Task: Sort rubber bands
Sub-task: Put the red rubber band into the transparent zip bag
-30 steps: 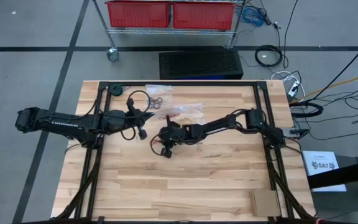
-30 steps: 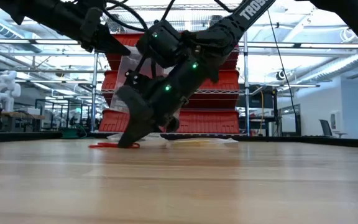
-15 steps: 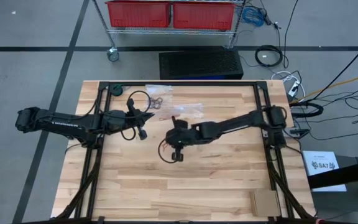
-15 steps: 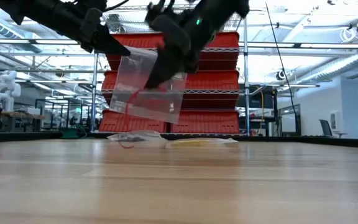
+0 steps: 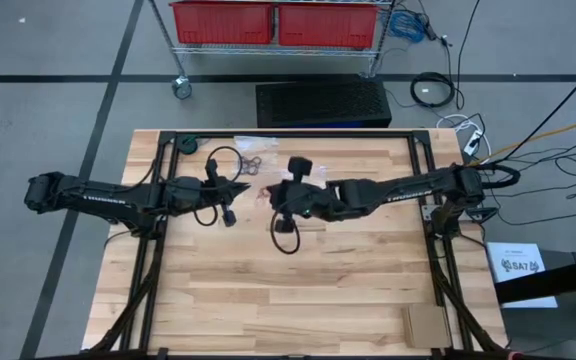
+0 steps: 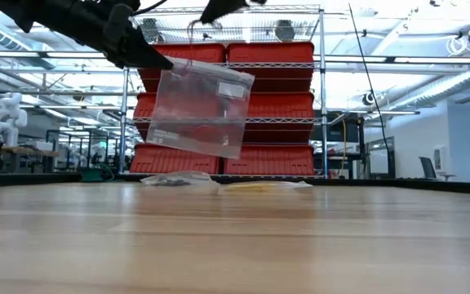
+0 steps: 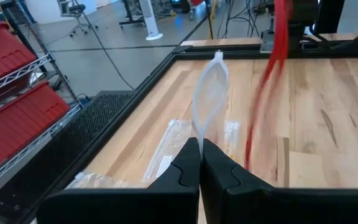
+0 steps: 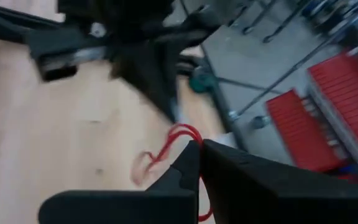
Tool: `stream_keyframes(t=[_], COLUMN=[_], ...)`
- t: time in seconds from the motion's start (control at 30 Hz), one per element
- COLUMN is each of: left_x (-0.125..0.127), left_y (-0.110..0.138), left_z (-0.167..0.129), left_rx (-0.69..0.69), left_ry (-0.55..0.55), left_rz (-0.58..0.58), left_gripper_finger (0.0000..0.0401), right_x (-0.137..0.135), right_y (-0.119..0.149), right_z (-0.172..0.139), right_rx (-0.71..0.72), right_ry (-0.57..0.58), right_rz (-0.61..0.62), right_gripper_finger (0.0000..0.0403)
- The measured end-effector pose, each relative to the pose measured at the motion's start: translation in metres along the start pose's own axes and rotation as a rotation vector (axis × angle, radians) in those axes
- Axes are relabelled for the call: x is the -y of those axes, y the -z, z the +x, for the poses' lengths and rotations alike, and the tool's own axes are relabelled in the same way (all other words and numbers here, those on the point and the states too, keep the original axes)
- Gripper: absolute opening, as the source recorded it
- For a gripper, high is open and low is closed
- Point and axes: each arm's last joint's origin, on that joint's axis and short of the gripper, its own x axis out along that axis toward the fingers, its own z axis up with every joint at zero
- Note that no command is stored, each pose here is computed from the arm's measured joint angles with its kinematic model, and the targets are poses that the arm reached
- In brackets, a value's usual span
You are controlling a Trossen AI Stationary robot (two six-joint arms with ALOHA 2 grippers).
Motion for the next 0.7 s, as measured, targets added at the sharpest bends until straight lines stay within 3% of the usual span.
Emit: stream_keyframes(t=[0.23, 0.7], left_x=[0.001, 0.005], left_y=[0.0, -0.001], left_z=[0.0, -0.002], left_rx=[-0.003, 0.007], left_ry=[0.007, 0.025], left_rz=[0.003, 0.008], left_gripper_finger=[0.0, 0.0], right_x=[0.019, 0.026], right_y=[-0.027, -0.026], right_z=[-0.017, -0.021], right_rx=[0.025, -0.054], right_ry=[0.078, 0.175], right_rz=[-0.096, -0.196], right_gripper_finger=[0.0, 0.0])
